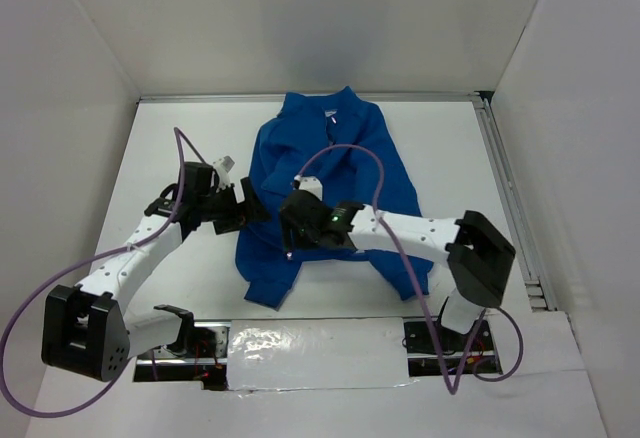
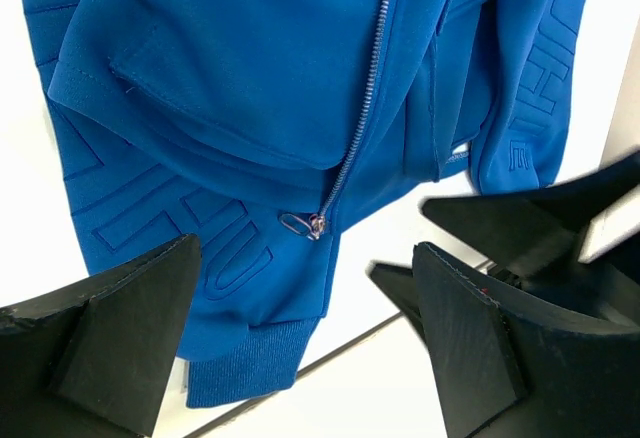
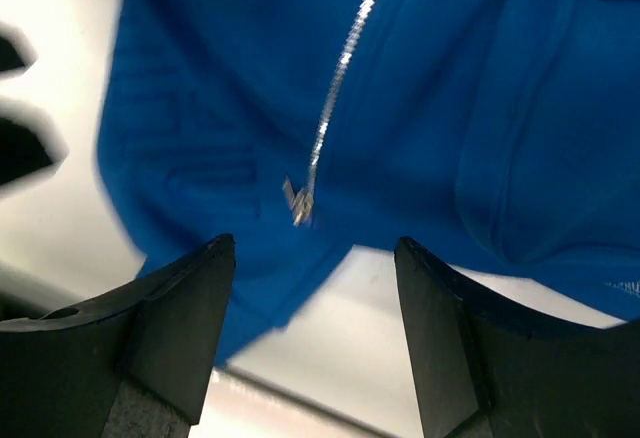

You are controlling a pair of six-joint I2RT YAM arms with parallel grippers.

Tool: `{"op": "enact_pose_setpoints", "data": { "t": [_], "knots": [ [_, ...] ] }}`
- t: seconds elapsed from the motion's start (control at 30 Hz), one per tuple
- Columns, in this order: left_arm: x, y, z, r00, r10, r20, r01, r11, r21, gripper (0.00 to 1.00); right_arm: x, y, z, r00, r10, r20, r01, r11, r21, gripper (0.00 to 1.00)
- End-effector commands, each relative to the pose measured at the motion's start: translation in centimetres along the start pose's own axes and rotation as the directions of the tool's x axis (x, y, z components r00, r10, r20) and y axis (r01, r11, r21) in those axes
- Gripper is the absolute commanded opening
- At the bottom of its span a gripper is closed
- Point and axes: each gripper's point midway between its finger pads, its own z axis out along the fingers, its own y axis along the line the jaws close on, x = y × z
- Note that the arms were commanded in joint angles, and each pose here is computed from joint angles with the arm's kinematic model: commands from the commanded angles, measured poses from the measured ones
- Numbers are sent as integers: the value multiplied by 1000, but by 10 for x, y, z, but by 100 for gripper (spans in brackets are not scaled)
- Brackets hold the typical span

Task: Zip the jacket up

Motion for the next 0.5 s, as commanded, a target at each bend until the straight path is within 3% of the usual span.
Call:
{"op": "enact_pose_setpoints", "data": {
  "t": [0.0,0.27,0.47],
  "knots": [
    [-5,-12,-4,999,32,35,-33,998,51,99,-6,-17,17,993,101,54,-109,977,186,72],
    [-7,-7,-6,998,33,56,-35,999,31,99,13,-28,51,992,125,12,-124,960,252,69],
    [-7,-8,-6,998,35,58,-38,999,39,99,27,-38,58,991,132,-11,-122,943,309,58]
  ]
}}
